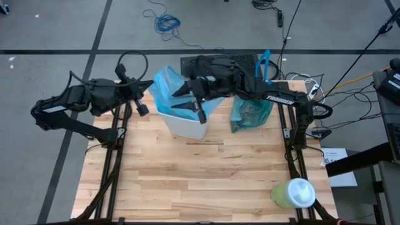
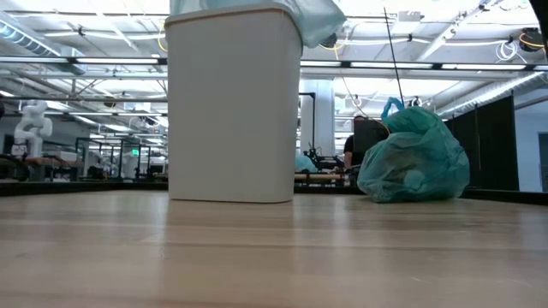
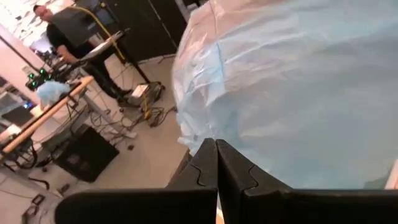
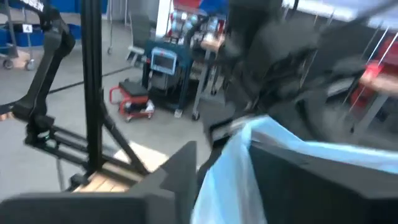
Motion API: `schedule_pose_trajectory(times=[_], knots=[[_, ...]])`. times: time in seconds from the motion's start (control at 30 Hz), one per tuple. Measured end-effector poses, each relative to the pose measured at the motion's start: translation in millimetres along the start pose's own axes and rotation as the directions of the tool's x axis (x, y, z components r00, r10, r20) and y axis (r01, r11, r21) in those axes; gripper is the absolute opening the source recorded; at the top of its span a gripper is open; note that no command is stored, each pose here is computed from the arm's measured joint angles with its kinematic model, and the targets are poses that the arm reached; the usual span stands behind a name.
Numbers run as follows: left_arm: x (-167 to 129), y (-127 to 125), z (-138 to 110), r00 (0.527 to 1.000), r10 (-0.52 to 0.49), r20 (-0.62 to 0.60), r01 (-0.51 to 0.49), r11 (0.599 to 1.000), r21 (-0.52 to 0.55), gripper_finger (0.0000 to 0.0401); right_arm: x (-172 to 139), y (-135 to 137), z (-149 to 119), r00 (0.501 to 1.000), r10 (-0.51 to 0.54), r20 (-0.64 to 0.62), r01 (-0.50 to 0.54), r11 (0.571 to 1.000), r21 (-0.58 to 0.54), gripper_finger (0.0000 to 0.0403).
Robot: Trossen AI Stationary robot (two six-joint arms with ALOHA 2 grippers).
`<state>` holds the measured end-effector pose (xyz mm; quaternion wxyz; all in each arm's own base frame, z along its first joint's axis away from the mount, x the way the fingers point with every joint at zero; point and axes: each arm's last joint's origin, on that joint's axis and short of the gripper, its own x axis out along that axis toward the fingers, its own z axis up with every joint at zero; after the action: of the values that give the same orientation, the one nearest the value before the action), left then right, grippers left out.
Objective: Place trash/remove bag and relplace
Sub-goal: Insert a new trash bag into the trash bin
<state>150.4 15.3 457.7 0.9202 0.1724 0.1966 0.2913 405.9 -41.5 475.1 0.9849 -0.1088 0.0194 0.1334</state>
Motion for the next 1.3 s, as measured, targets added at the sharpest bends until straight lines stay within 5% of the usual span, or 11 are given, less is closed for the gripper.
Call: schedule_pose_trajectory(times=[0.17,0.33,0.6,0.8,1.03,1.17,1.3], knots=[[8,-8,-11,0.999,0.019,-0.042,-0.020,1.000,-0.010,0.0000,-1,-5,-5,1.000,-0.007,-0.029,0.008,0.999,0.031,0.0187],[5,-8,-22,0.999,0.031,-0.030,-0.033,0.998,-0.052,0.0000,-37,-4,26,0.992,-0.129,0.017,0.129,0.991,-0.029,0.0218],[-11,3,-25,0.998,0.045,0.032,-0.041,0.992,-0.115,0.0000,-91,20,68,0.937,-0.348,0.036,0.348,0.917,-0.195,0.0207],[-14,5,-26,0.998,0.040,0.039,-0.035,0.991,-0.126,0.0000,-107,37,58,0.924,-0.332,-0.190,0.324,0.943,-0.075,0.0193],[-22,12,-29,0.995,0.096,0.039,-0.089,0.986,-0.144,0.0000,-98,45,37,0.893,-0.263,-0.365,0.297,0.954,0.040,0.0211],[-29,18,-31,0.992,0.115,0.053,-0.105,0.981,-0.163,0.0000,-62,60,18,0.873,-0.214,-0.438,0.222,0.974,-0.032,0.0209],[-33,21,-32,0.991,0.119,0.062,-0.107,0.979,-0.173,0.0000,-36,73,-1,0.776,-0.336,-0.534,0.301,0.941,-0.154,0.0179]])
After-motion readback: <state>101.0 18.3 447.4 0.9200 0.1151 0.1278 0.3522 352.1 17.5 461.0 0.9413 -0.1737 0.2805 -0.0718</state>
